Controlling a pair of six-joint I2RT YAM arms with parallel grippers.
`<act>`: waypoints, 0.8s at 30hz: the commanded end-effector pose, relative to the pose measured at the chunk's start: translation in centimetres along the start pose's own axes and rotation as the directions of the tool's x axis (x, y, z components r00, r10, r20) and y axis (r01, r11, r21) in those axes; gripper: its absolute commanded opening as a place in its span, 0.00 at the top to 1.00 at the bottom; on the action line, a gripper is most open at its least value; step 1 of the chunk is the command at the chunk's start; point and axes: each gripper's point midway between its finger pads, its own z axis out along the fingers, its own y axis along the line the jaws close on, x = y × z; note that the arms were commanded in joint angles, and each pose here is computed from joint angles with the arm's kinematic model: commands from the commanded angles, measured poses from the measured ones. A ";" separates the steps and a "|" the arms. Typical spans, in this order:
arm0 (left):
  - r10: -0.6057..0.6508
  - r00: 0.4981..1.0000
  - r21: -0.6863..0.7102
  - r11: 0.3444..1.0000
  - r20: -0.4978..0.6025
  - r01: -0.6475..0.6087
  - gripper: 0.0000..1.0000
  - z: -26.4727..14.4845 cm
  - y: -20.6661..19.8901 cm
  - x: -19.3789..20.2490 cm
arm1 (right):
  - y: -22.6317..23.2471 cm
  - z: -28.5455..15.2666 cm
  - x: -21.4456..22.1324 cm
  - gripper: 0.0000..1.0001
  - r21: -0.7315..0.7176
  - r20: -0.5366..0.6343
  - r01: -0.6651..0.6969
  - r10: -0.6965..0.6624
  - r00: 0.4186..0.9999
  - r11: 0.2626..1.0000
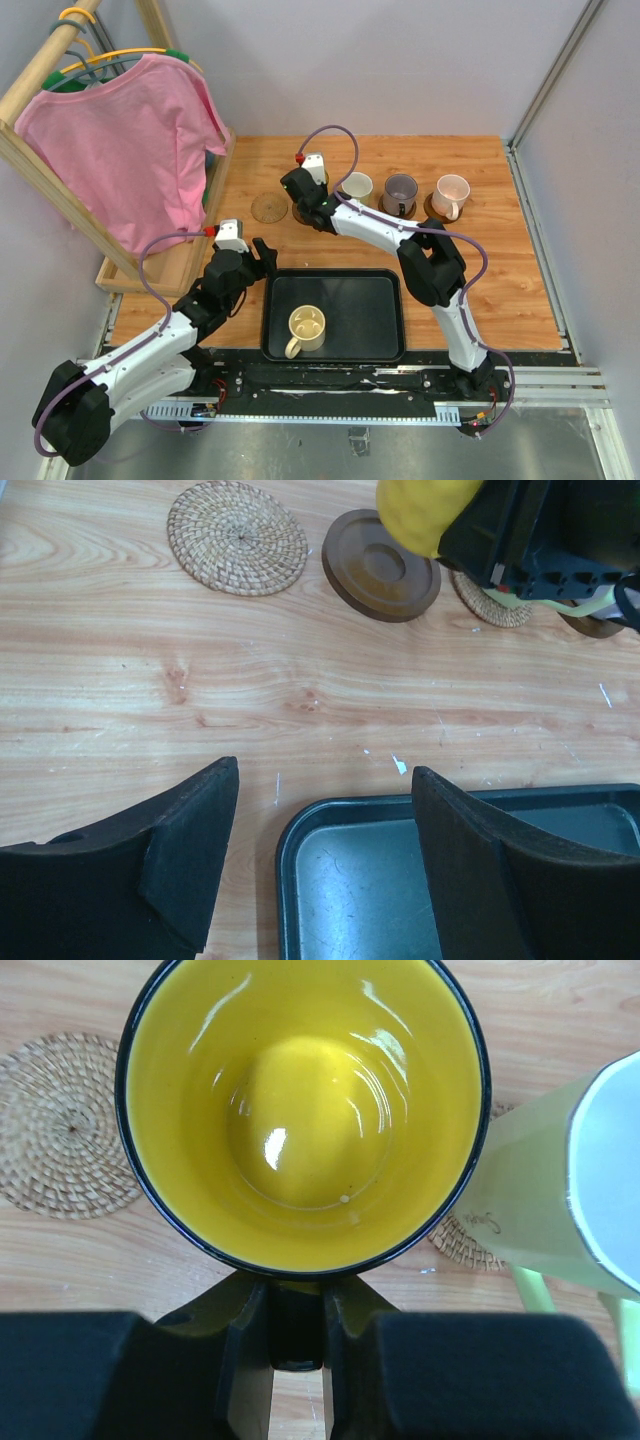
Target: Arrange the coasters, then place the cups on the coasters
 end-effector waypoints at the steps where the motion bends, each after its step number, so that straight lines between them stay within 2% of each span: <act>1: 0.003 1.000 0.011 1.000 0.020 -0.003 0.26 0.2 -0.3 -0.3 | 0.4 0.3 -2.2 0.99 -0.004 0.051 -0.066 0.066 0.996 0.998; 24: 0.008 1.000 -0.002 1.000 0.011 -0.008 0.26 0.2 0.0 0.1 | 1.1 2.4 0.3 0.99 -0.036 -0.026 -0.071 0.070 0.997 0.997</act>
